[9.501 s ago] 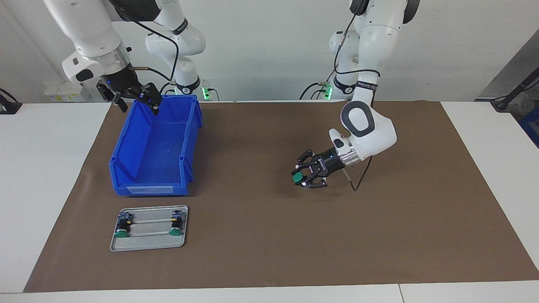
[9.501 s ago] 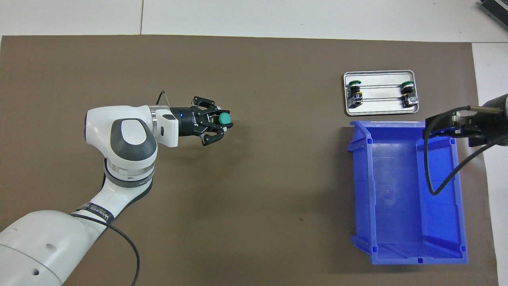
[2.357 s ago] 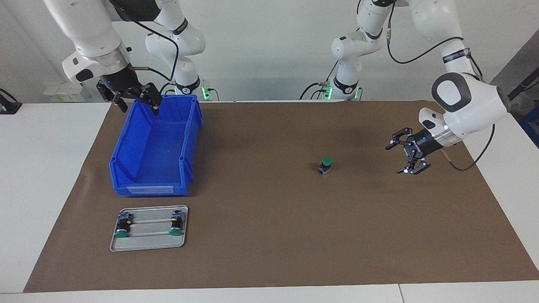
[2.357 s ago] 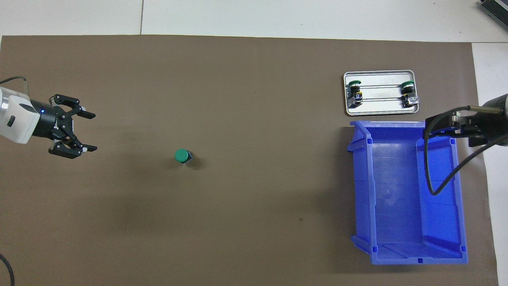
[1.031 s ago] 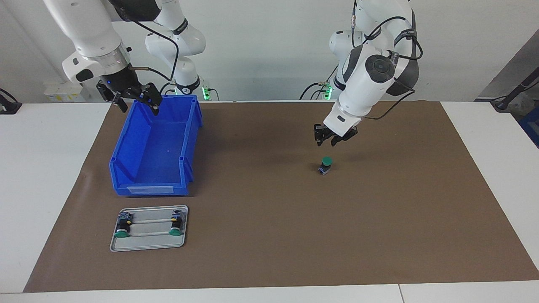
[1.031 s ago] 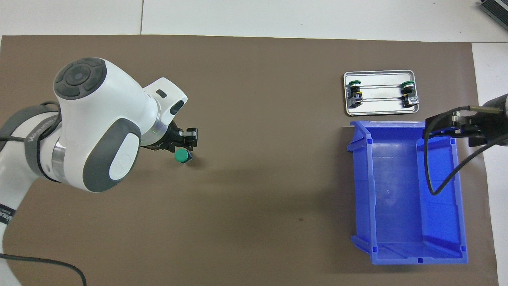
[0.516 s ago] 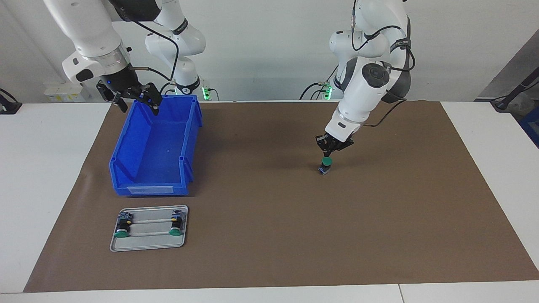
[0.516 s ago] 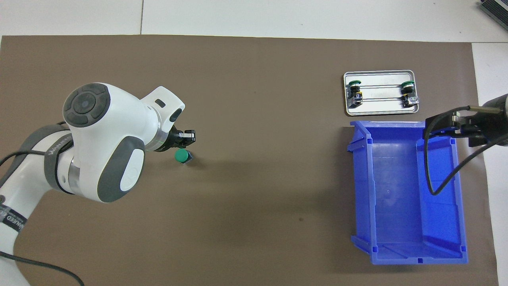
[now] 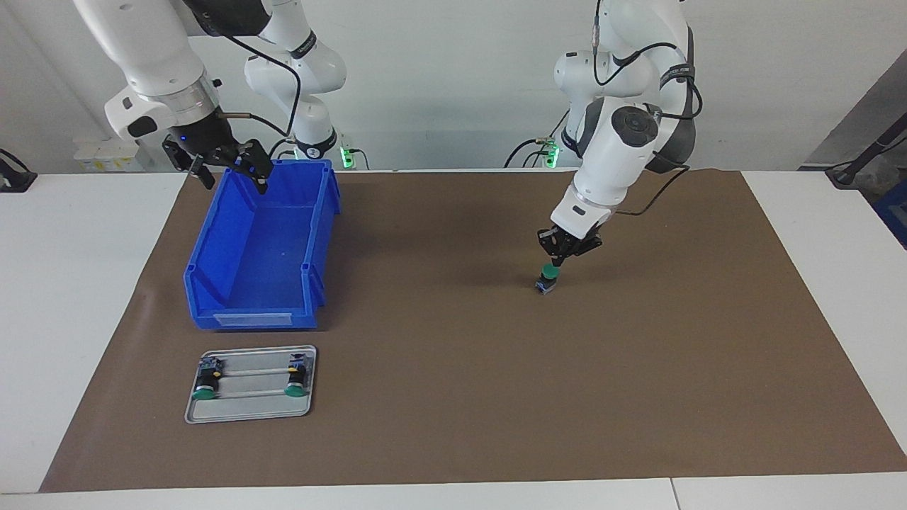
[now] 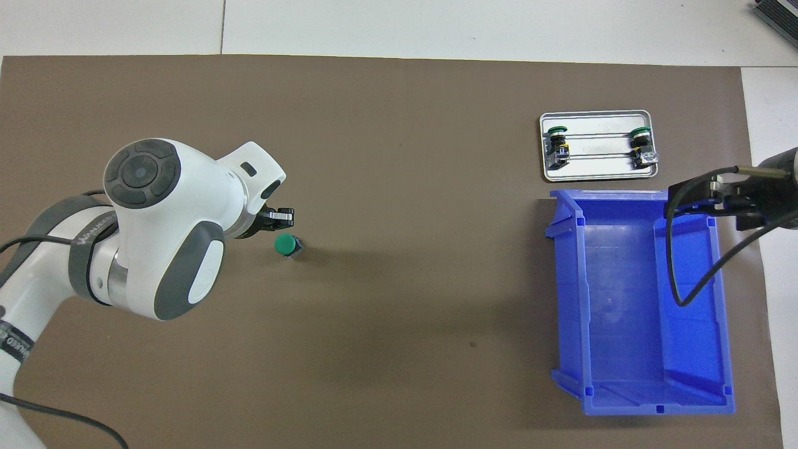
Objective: Place and press button with both arms
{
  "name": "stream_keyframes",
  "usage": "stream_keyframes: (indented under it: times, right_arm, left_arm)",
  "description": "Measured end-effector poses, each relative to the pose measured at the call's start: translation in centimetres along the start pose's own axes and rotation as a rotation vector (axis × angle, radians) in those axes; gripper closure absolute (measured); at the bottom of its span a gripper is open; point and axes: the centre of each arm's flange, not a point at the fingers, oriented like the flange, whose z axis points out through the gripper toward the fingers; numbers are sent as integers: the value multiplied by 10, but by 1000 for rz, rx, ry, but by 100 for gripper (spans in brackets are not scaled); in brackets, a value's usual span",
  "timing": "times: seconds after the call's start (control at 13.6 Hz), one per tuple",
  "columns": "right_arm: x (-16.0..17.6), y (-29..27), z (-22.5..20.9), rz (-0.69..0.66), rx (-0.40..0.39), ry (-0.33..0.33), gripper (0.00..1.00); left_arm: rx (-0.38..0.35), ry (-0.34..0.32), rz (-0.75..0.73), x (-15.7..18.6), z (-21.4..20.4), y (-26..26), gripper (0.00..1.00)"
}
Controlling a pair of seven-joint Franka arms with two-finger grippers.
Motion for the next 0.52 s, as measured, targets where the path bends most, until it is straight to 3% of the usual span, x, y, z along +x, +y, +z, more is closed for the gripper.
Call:
stream_keyframes:
  times: [0.52]
  right_arm:
    - [0, 0, 0, 0, 0, 0, 0]
  left_arm:
    - [-10, 30, 8, 10, 29, 2, 99]
